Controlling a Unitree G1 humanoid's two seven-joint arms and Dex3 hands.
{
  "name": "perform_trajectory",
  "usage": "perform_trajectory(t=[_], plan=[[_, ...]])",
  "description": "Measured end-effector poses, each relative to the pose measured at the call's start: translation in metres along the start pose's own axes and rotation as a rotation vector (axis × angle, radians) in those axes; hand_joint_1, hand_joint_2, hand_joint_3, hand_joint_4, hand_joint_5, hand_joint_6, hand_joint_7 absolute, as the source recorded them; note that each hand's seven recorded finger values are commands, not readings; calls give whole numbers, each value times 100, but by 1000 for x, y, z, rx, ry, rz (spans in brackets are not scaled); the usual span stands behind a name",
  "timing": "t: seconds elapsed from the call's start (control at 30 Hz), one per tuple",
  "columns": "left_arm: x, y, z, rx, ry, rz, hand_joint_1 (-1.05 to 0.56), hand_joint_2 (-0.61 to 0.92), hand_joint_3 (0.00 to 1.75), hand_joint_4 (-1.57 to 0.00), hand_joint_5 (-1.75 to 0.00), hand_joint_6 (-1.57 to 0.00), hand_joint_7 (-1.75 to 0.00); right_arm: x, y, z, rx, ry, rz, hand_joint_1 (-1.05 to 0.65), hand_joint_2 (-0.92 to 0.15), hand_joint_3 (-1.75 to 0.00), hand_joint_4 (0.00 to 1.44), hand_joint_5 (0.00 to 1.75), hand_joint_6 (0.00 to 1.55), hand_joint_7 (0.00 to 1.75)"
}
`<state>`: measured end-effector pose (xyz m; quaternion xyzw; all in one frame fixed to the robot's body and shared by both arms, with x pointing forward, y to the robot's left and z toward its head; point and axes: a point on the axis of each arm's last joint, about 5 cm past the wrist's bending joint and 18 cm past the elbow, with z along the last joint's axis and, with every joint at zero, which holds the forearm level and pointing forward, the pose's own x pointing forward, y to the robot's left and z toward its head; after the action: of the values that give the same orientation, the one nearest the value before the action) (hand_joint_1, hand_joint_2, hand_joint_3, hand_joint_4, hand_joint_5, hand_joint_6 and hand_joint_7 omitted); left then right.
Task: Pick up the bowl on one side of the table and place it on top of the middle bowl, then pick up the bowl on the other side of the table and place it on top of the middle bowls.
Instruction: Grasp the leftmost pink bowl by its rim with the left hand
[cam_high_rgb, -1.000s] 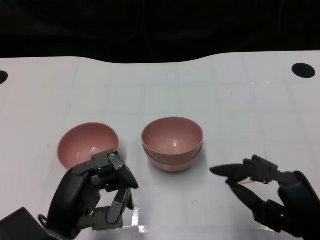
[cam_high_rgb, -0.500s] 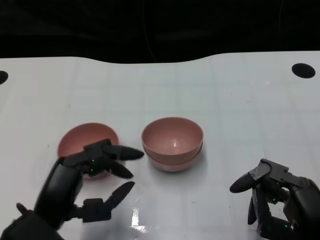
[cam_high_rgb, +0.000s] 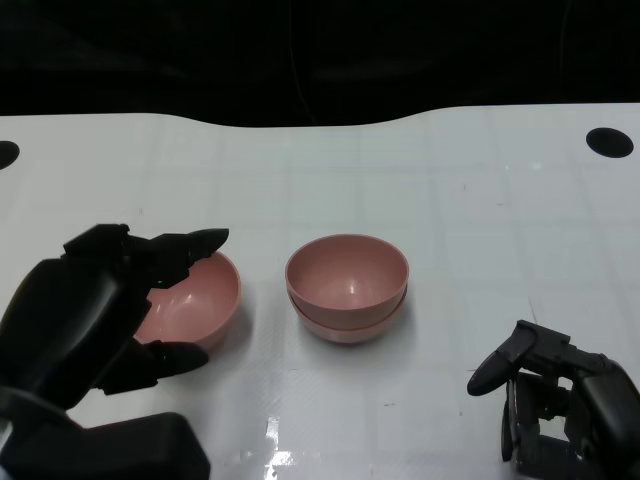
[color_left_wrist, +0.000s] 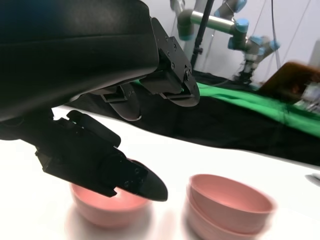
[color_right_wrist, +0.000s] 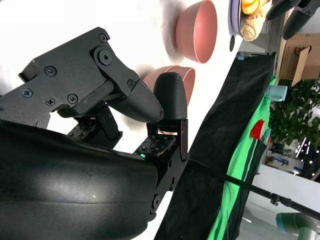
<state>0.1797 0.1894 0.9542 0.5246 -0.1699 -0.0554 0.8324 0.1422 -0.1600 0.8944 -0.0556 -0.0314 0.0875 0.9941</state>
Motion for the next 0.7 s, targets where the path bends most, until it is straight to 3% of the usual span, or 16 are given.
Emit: perform_trajectory(t=[0.13, 0.27, 0.7], plan=[[8, -1, 1, 122, 16, -60, -55, 88, 0, -51, -42, -61, -1, 1, 1, 1, 6, 2, 0, -3, -33, -154, 93, 175, 81, 150], [20, -10, -4, 205, 48, -187, -57, 90, 0, -58, -25, -59, 0, 3, 3, 2, 10, 0, 0, -3, -33, -155, 93, 175, 82, 150], [54, -53, -16, 294, 120, -479, -56, 92, 3, -67, -19, -59, 0, 4, 6, 3, 10, 3, 1, -3, -33, -155, 93, 175, 81, 149]])
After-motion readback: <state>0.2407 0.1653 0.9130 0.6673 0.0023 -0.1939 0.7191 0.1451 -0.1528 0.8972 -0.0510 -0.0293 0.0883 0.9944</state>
